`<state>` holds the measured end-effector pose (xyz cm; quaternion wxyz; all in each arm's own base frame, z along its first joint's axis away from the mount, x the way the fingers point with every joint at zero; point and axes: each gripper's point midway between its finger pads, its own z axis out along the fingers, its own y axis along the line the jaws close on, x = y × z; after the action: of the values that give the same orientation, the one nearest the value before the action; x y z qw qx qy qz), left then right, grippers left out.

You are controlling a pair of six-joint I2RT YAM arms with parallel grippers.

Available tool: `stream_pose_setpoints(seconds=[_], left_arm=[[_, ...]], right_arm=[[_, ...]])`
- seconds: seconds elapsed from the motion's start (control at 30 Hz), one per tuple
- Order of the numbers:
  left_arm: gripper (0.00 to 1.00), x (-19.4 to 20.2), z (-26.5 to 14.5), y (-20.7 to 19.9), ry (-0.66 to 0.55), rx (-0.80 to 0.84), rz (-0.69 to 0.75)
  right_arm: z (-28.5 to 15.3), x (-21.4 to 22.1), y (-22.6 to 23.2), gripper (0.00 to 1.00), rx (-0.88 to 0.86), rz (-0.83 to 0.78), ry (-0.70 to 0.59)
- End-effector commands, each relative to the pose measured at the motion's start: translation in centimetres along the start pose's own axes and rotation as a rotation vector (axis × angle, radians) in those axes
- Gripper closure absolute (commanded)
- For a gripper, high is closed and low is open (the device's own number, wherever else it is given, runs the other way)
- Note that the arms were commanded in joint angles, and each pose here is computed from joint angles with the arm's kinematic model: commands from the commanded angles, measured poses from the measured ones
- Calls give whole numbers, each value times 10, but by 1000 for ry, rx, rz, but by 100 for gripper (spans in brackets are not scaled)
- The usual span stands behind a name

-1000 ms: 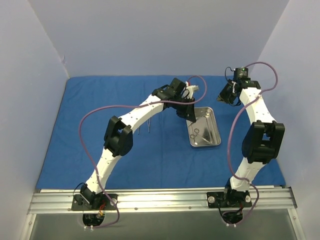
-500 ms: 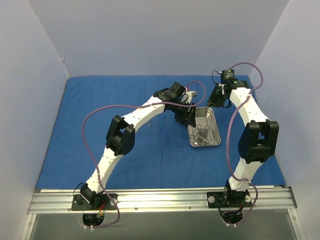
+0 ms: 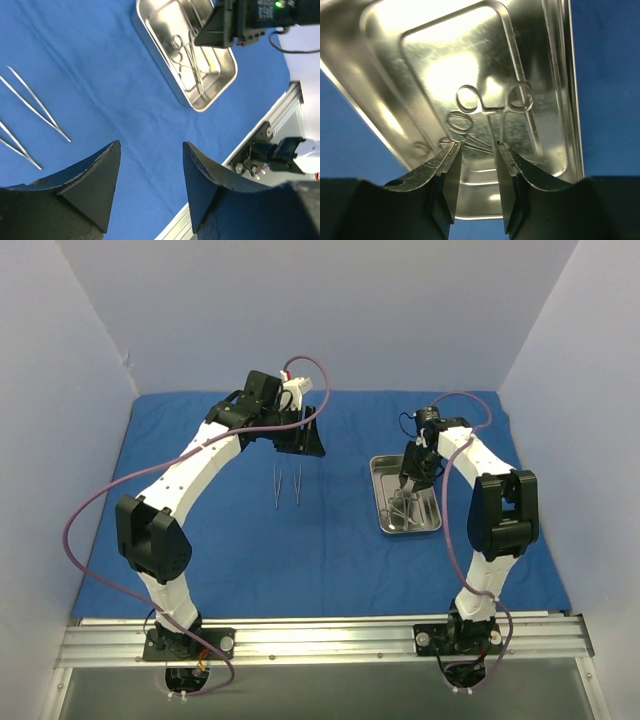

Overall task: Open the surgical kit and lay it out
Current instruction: Pick up the medical item from the container.

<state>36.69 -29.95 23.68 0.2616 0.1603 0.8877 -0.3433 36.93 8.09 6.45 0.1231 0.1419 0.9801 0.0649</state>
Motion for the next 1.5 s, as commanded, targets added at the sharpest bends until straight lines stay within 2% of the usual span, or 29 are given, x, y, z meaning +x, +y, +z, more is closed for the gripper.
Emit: stream_pose_setpoints(seconds=[0.0, 0.27, 0.53, 0.83, 0.93, 1.03, 1.07, 1.23, 1.47], left_arm=[[39, 15, 9, -7, 31, 29, 25], [39, 13, -7, -10, 21, 55, 14], [39, 4, -16, -8, 3, 74, -8], [39, 5, -21, 0, 5, 70, -20], [39, 6, -22, 3, 9, 73, -30], [39, 7, -24, 4, 11, 77, -34], [39, 6, -25, 4, 8, 75, -32], [38, 8, -28, 4, 17, 93, -35], [38, 16, -27, 4, 58, 180, -110]], right_arm=[[6, 24, -24, 65, 92, -45, 68], [18, 47, -30, 61, 119, -53, 121], [33, 61, -29, 63, 141, -65, 150], [54, 75, -40, 77, 202, -77, 183], [57, 77, -39, 90, 189, -71, 194], [57, 75, -37, 94, 181, -62, 186], [55, 73, -36, 99, 175, -62, 179], [26, 48, -24, 100, 128, -83, 104], [-5, 13, -5, 100, 52, -235, 31]])
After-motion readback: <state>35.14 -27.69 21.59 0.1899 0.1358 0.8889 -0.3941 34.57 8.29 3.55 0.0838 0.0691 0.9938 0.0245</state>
